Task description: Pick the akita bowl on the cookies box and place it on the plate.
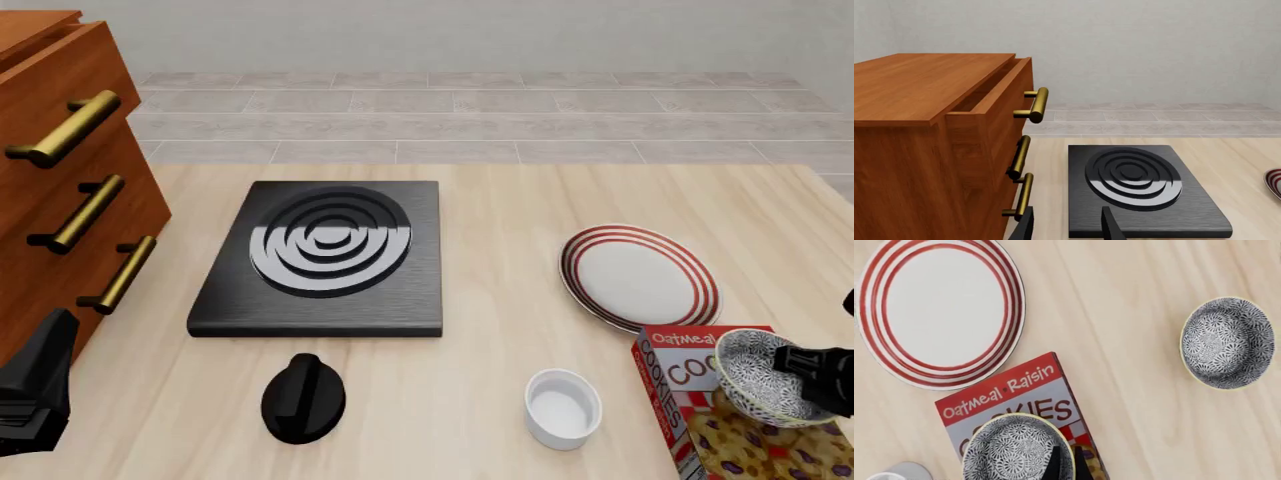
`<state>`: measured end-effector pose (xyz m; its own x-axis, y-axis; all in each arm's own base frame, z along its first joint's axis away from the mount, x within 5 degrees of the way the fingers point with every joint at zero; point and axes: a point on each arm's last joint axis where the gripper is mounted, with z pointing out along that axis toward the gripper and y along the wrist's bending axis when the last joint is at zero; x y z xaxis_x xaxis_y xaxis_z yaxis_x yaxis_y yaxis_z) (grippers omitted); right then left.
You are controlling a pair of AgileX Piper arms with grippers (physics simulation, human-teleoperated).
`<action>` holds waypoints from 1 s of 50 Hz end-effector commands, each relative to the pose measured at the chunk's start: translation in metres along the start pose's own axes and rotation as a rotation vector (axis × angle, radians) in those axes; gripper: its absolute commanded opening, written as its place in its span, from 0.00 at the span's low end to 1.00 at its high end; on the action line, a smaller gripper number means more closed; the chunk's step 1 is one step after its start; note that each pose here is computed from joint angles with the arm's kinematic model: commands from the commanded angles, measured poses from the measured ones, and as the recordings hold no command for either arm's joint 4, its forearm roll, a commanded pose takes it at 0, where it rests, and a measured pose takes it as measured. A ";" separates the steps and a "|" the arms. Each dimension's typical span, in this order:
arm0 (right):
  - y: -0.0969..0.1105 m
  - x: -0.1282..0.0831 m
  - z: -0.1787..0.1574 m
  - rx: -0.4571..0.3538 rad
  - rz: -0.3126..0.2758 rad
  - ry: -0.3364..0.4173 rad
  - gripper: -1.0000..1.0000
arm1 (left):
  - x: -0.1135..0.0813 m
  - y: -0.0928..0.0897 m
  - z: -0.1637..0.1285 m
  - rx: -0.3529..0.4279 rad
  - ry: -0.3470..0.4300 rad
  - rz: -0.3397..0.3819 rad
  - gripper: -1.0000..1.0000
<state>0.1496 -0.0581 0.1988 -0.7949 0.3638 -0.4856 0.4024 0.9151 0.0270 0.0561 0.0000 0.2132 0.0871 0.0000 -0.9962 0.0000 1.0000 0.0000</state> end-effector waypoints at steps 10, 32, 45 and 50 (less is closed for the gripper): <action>0.006 0.003 -0.012 -0.021 -0.001 -0.026 0.00 | 0.000 0.000 0.000 0.000 0.000 0.000 1.00; 0.021 -0.009 -0.059 -0.089 -0.002 -0.122 0.00 | 0.000 0.000 0.000 0.000 0.000 0.000 1.00; 0.032 -0.031 -0.076 -0.137 0.022 -0.187 0.00 | 0.000 0.000 0.000 0.000 0.000 0.000 1.00; 0.037 -0.041 -0.075 -0.157 0.059 -0.204 0.00 | 0.000 0.000 0.000 0.000 0.000 0.000 1.00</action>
<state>0.1507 -0.0297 0.2702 -0.7018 0.3554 -0.6173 0.3513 0.9266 0.1341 0.0561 0.0000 0.2132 0.0871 0.0000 -0.9962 0.0000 1.0000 0.0000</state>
